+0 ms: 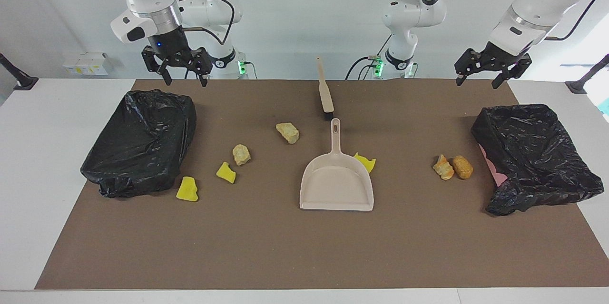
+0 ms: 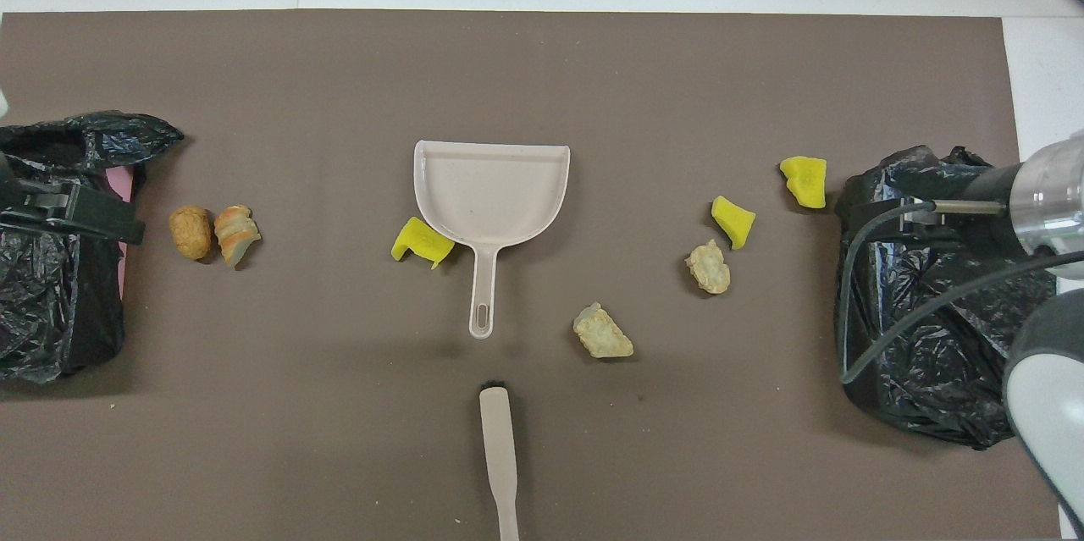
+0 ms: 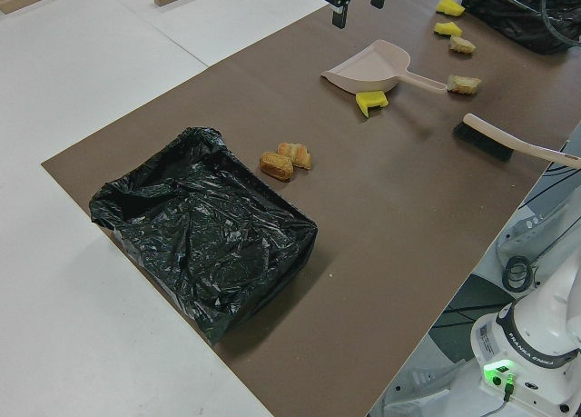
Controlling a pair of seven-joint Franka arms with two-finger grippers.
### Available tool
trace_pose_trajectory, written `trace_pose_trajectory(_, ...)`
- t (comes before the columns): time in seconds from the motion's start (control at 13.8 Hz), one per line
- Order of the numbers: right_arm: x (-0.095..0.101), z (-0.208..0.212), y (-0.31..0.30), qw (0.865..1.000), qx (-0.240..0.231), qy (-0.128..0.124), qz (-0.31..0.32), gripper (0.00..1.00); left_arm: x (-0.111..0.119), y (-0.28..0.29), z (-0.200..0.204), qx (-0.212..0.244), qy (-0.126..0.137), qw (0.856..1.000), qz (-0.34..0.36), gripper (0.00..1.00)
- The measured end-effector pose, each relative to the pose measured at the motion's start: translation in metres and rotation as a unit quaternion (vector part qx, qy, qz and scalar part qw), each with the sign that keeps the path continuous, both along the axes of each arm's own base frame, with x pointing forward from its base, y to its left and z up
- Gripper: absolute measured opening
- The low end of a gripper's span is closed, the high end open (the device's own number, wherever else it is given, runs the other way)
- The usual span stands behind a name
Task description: Sweep and dump trash in bin
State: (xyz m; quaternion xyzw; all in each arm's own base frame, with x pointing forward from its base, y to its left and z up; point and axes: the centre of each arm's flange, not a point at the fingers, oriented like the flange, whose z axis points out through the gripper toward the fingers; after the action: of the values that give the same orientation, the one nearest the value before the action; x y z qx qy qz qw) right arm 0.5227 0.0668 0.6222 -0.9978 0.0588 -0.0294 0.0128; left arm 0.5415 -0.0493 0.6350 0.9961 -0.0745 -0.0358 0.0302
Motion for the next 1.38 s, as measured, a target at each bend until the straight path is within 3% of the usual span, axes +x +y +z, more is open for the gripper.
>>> trace_pose_trajectory(0.29, 0.007, -0.011, 0.028, 1.0, 0.004, -0.012, -0.003, 1.0, 0.0, -0.041, -0.04, -0.01, 0.012, 0.999, -0.032, 1.0)
trace_pose_trajectory(0.51, 0.014, -0.026, 0.059, 1.0, 0.009, -0.012, -0.007, 1.0, -0.011, -0.101, -0.086, -0.01, -0.001, 0.997, -0.072, 1.0)
trace_pose_trajectory(1.09, 0.042, -0.127, 0.187, 0.999, 0.03, -0.016, -0.015, 1.0, -0.084, -0.175, -0.177, 0.007, 0.005, 0.997, -0.072, 1.0)
trace_pose_trajectory(1.38, 0.035, -0.169, 0.241, 0.999, 0.034, -0.008, -0.007, 1.0, -0.137, -0.193, -0.215, 0.014, -0.005, 0.997, -0.073, 1.0)
